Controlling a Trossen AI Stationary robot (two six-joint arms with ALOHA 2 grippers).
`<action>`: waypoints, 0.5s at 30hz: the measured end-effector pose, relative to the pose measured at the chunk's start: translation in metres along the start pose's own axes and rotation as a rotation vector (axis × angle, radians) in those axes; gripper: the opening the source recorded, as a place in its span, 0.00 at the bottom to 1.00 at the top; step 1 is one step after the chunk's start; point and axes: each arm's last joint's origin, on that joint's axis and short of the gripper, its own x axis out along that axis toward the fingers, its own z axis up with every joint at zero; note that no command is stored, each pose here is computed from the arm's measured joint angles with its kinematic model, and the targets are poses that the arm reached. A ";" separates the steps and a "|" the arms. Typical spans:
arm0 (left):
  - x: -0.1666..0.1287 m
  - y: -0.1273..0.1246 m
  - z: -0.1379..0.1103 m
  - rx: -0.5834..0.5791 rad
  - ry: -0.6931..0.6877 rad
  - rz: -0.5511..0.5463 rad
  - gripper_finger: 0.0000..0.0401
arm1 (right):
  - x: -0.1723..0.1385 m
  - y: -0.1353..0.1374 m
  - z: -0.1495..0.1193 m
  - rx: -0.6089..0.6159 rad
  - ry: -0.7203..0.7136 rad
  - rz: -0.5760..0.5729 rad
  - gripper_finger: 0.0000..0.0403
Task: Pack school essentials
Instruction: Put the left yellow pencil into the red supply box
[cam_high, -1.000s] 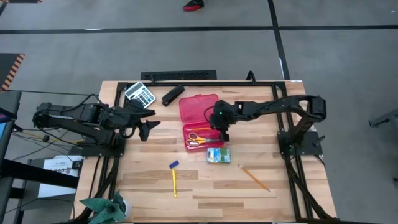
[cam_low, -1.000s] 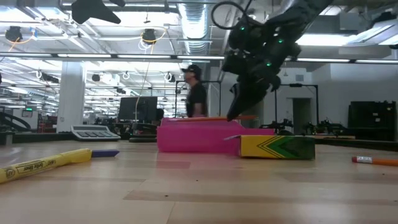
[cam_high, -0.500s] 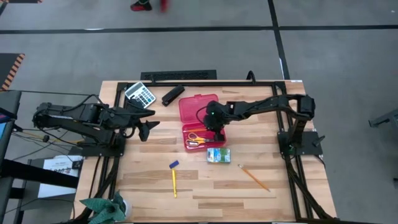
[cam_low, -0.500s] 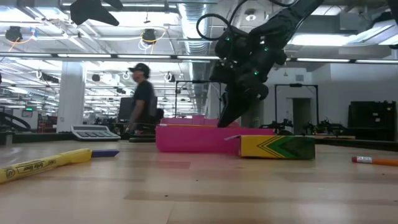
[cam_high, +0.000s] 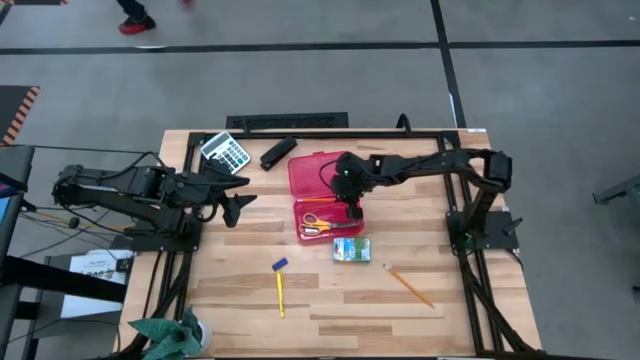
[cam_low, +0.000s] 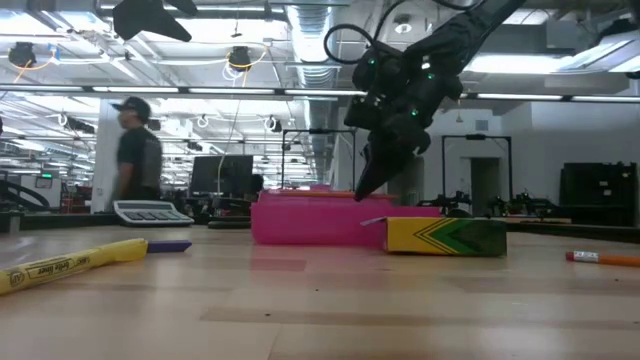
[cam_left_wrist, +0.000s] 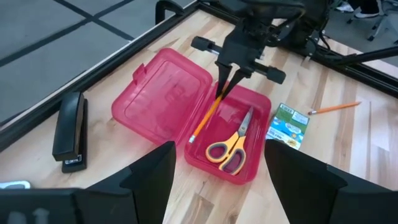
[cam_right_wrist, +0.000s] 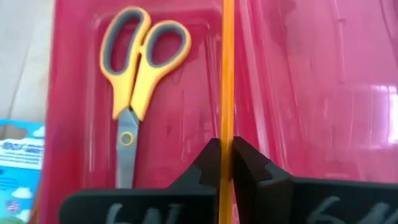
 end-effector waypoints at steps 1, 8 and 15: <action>0.000 0.000 0.000 0.000 0.000 0.000 0.60 | 0.000 0.000 -0.001 0.000 0.006 0.002 0.08; 0.000 0.000 0.000 0.000 -0.002 0.003 0.60 | 0.002 0.011 0.003 -0.054 -0.007 0.024 0.07; 0.000 0.000 0.000 0.000 -0.002 0.003 0.60 | 0.002 0.008 0.005 -0.055 -0.020 0.000 0.10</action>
